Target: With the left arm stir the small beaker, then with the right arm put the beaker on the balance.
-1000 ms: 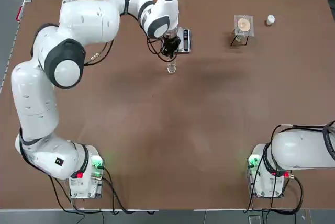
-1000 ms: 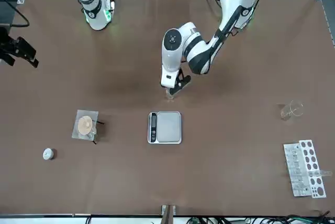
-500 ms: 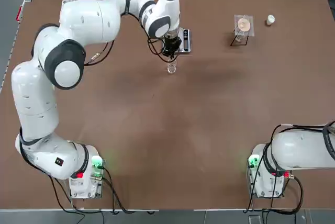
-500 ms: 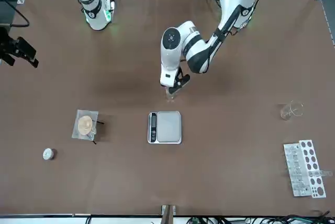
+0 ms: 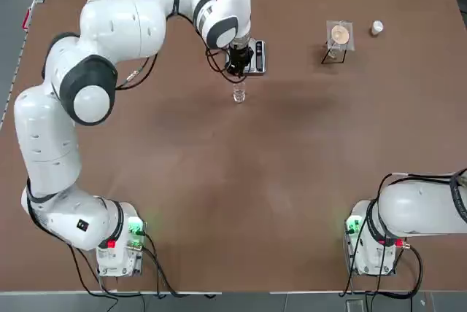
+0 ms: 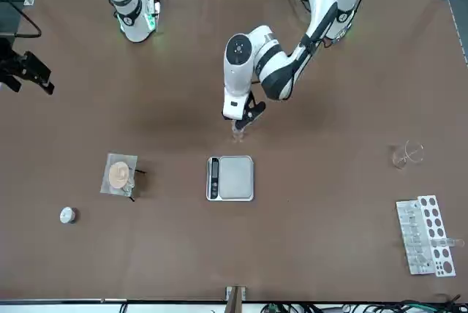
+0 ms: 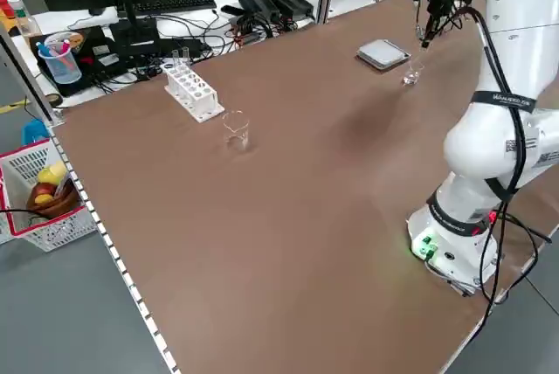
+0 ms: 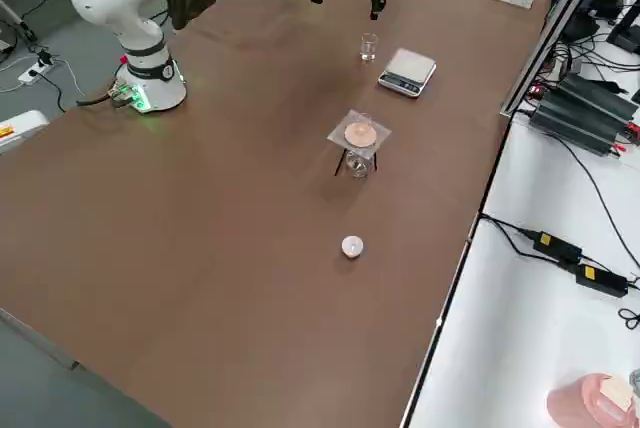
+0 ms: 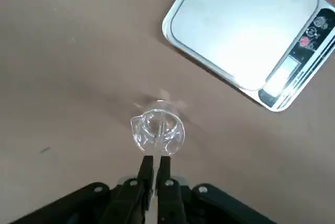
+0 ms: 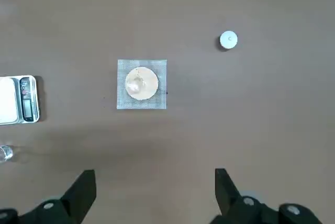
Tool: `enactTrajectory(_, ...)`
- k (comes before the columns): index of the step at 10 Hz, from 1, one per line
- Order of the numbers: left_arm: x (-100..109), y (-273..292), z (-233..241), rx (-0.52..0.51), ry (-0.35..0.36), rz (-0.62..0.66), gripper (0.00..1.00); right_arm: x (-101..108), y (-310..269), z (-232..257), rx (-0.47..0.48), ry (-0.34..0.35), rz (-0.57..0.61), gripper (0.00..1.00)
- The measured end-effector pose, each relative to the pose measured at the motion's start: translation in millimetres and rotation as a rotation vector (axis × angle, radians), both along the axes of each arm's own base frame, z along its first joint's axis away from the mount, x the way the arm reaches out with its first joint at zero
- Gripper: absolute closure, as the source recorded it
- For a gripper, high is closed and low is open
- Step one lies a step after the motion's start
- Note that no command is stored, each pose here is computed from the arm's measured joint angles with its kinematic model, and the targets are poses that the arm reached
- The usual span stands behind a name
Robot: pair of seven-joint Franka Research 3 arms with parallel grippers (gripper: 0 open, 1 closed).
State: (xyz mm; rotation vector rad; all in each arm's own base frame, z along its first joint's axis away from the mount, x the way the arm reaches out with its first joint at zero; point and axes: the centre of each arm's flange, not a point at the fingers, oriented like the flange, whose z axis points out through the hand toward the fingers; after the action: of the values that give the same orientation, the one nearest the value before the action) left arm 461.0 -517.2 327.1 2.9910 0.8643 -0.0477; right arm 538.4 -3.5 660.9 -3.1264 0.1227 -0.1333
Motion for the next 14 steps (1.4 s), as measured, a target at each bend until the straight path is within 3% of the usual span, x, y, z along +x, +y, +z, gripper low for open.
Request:
enactTrajectory(10,-5.1,2.1,48.1,-0.01,0.021,0.028,0.92,-0.1,1.3,-2.0,0.001,0.008,0.003,0.0)
enactTrajectory(14,25.0,40.9,80.5,-0.042,0.056,0.01,0.92,-0.1,2.3,-2.6,0.002,0.01,0.005,0.0)
